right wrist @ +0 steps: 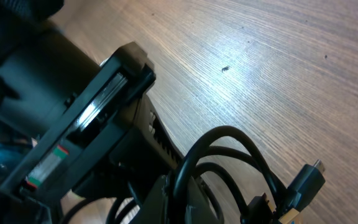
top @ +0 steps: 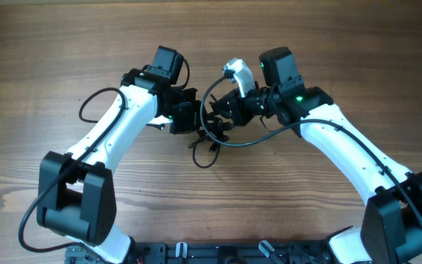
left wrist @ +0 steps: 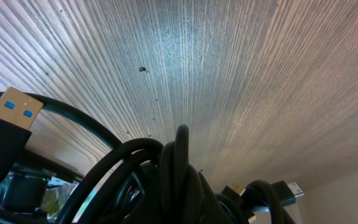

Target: Untangle cables

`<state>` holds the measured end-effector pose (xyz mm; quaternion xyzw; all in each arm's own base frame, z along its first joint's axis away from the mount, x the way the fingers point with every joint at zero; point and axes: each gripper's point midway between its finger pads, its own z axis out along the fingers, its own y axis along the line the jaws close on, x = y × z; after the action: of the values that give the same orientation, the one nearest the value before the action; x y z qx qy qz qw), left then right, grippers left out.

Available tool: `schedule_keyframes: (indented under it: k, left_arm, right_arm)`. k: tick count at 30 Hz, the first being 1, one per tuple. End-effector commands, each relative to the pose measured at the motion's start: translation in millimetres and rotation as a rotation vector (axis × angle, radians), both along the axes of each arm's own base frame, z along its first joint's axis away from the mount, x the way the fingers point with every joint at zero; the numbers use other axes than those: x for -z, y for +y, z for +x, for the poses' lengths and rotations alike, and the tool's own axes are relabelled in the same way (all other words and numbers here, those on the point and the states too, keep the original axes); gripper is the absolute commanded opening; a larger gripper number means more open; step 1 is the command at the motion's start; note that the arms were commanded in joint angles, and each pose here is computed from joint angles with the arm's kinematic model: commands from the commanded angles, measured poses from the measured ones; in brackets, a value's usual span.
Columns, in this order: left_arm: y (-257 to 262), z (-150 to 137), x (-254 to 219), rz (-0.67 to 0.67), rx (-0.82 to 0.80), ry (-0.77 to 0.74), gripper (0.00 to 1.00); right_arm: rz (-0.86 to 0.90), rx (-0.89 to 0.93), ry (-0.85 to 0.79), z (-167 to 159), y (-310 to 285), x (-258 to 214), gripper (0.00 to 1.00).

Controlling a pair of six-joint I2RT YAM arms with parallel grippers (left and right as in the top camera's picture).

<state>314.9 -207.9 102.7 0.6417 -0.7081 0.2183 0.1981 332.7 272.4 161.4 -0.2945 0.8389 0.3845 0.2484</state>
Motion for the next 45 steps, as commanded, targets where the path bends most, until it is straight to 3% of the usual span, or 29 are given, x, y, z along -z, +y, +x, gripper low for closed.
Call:
schedule_keyframes:
  k: [1,6,11,14,18,22,23,25,26,29,31,36,40,45]
  left_arm:
    - [9,-3,2,0.065,0.014,-0.015,0.06]
    - [59,-15,23,0.385,-0.008,0.006,0.08]
    - [75,-18,27,0.511,0.004,-0.009,0.05]
    - [83,-26,27,0.584,0.031,-0.002,0.06]
    - [78,-25,27,0.554,0.111,-0.026,0.07]
    - [43,-9,22,0.371,0.446,-0.238,0.04]
    - [38,-8,21,0.343,0.502,-0.27,0.04]
    - [24,-10,17,0.254,0.648,-0.351,0.04]
    - [20,-12,15,0.225,0.661,-0.356,0.04]
    - [20,-11,14,0.203,0.624,-0.339,0.04]
    - [31,-5,14,0.208,0.542,-0.31,0.04]
    - [88,10,18,0.283,0.003,-0.055,0.04]
    - [88,0,18,0.265,-0.035,0.015,0.04]
    - [81,-12,15,0.223,-0.018,0.066,0.04]
  right_arm:
    - [0.096,0.053,0.105,1,2,-17,0.04]
    - [0.384,0.063,0.37,3,-39,-62,0.04]
    - [0.593,0.046,0.495,10,-88,-99,0.04]
    - [0.645,0.095,0.485,27,-116,-115,0.04]
    - [0.607,0.176,0.391,44,-124,-106,0.04]
    - [0.353,0.598,0.312,89,-161,-45,0.06]
    - [0.303,0.656,0.274,96,-171,-38,0.09]
    - [0.29,0.607,0.199,98,-169,-42,0.34]
    - [0.342,0.398,0.102,82,-150,-63,0.57]
    - [0.324,0.303,0.037,64,-135,-76,0.72]
    - [0.293,0.263,0.01,49,-116,-85,0.72]
    - [0.093,0.239,0.049,11,-40,-60,0.68]
    - [0.0,0.227,0.024,-10,-2,-48,0.5]
    - [-0.093,0.132,-0.055,-33,34,-31,0.41]
